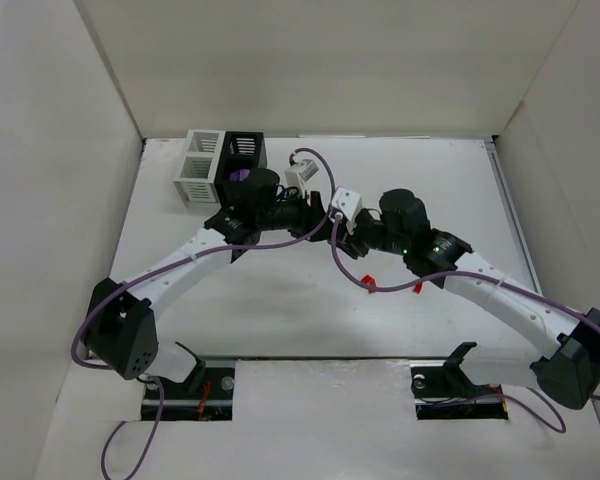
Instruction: Sort the legos into containers by color
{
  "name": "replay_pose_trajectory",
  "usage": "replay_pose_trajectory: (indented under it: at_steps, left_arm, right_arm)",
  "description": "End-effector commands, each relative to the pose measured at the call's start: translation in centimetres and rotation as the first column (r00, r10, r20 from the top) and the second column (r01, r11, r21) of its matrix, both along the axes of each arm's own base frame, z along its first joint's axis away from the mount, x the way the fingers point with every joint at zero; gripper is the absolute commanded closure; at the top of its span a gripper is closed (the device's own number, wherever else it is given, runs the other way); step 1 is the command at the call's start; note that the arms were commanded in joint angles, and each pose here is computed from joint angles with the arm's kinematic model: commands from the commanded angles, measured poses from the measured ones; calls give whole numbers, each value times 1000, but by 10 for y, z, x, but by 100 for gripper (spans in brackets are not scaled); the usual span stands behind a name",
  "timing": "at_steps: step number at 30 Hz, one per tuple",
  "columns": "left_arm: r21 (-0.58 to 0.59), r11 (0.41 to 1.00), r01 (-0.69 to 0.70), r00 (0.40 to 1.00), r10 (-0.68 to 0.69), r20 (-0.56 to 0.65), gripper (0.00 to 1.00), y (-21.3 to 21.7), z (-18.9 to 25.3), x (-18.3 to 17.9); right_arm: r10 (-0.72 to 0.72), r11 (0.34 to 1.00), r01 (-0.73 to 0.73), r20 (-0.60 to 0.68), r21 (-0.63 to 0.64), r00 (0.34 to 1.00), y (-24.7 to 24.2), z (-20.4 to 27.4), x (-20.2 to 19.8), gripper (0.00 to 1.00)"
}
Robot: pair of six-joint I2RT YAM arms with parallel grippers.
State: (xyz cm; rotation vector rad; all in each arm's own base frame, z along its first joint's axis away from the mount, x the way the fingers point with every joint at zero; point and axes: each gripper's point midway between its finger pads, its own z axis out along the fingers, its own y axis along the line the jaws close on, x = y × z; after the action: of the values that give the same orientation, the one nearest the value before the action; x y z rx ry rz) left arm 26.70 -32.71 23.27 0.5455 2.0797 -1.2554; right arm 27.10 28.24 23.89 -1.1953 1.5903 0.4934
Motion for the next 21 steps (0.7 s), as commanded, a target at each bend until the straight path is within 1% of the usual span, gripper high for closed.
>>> replay_pose_trajectory:
  at_steps: [1, 5, 7, 8, 9, 12, 15, 16, 17, 18, 19, 21]
  left_arm:
    - [-24, 995, 94, 994, -93, 53, 61, -15, 16, -14]
    - [-27, 993, 116, 993, -115, 41, 62, -17, 13, -17]
    - [-32, 991, 129, 991, -128, 38, 58, -17, 14, -20]
    - [-33, 989, 144, 989, -143, 27, 58, -19, 11, -22]
    - [-33, 989, 144, 989, -143, 27, 62, -19, 11, -22]
    - [-28, 988, 153, 988, -152, 19, 69, -20, 9, -26]
    - [-25, 987, 156, 988, -155, 26, 69, -22, 9, -23]
    - [-29, 986, 167, 986, -166, 23, 69, -22, 10, -25]
    - [-20, 986, 167, 986, -166, 6, 72, -22, 4, -25]
    - [-19, 986, 167, 986, -166, 6, 81, -22, 4, -25]
    - [-24, 986, 167, 986, -166, 14, 86, -23, 8, -24]
    - [-24, 986, 167, 986, -166, 14, 95, -23, 8, -24]
  right_arm:
    - [9, 997, -17, 106, 77, 994, 13, 43, 10, 64]
    - [-15, 997, 5, 132, 79, 991, 11, 49, 15, 64]
    - [-30, 997, 22, 127, 68, 991, 10, 45, 19, 64]
    - [-51, 997, 41, 139, 72, 989, 9, 47, 23, 64]
    - [-51, 997, 42, 139, 72, 989, 9, 47, 23, 64]
    - [-112, 991, 100, 149, 88, 982, 4, 52, 31, 64]
    - [-189, 977, 171, 149, 126, 971, -2, 60, 40, 64]
    - [-189, 977, 171, 148, 125, 971, -2, 57, 40, 64]
    - [-194, 974, 172, 153, 146, 969, -2, 63, 39, 64]
    - [-219, 967, 192, 161, 169, 962, -5, 68, 41, 64]
    - [-219, 967, 192, 161, 168, 962, -5, 65, 41, 64]
    - [-236, 958, 202, 162, 204, 958, -6, 74, 41, 64]
